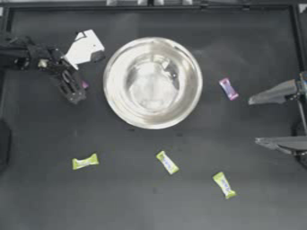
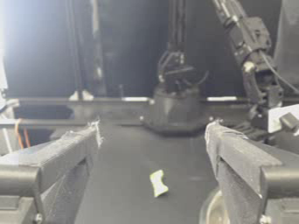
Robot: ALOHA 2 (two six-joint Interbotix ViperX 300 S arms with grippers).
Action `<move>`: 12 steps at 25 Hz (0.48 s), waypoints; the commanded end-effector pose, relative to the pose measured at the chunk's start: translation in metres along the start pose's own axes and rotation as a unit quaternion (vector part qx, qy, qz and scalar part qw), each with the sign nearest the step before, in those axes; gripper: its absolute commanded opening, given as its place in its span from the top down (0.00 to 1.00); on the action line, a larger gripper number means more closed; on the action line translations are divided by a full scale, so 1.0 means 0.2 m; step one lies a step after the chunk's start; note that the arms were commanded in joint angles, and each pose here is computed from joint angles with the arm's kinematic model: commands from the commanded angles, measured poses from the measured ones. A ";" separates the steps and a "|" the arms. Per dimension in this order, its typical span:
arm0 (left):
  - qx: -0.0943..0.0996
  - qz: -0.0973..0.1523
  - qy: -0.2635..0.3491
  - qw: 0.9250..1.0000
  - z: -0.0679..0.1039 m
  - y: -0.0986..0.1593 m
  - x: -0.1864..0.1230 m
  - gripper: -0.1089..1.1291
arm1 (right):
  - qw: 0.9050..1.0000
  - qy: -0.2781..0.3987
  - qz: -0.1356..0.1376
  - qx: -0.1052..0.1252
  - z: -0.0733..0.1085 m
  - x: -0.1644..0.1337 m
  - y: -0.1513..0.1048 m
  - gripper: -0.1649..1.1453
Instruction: Put candies in bowl
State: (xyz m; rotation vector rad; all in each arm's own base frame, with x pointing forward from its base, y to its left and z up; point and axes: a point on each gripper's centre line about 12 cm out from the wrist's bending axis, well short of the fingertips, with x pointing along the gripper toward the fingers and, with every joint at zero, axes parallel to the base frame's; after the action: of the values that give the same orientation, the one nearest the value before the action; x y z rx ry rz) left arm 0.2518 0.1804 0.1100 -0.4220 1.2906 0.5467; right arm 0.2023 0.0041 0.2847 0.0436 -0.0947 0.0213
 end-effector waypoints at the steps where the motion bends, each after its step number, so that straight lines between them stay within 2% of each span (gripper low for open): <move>1: -0.001 0.000 -0.051 0.999 0.06 0.01 -0.15 0.64 | 1.000 -0.001 0.001 0.001 0.01 0.01 0.00 0.11; 8: -0.001 0.000 -0.113 0.994 0.14 0.01 -0.38 0.64 | 1.000 -0.002 0.000 0.001 0.01 0.01 0.00 0.11; 12: 0.011 -0.005 -0.163 0.986 0.21 -0.03 -0.55 0.64 | 1.000 0.002 0.000 0.002 0.01 0.01 0.00 0.11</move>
State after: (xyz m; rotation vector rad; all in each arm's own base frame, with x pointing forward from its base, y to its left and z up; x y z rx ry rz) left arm 0.2627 0.1849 0.1943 -0.3430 1.0707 0.5671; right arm 0.2024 0.0043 0.2842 0.0436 -0.0900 0.0222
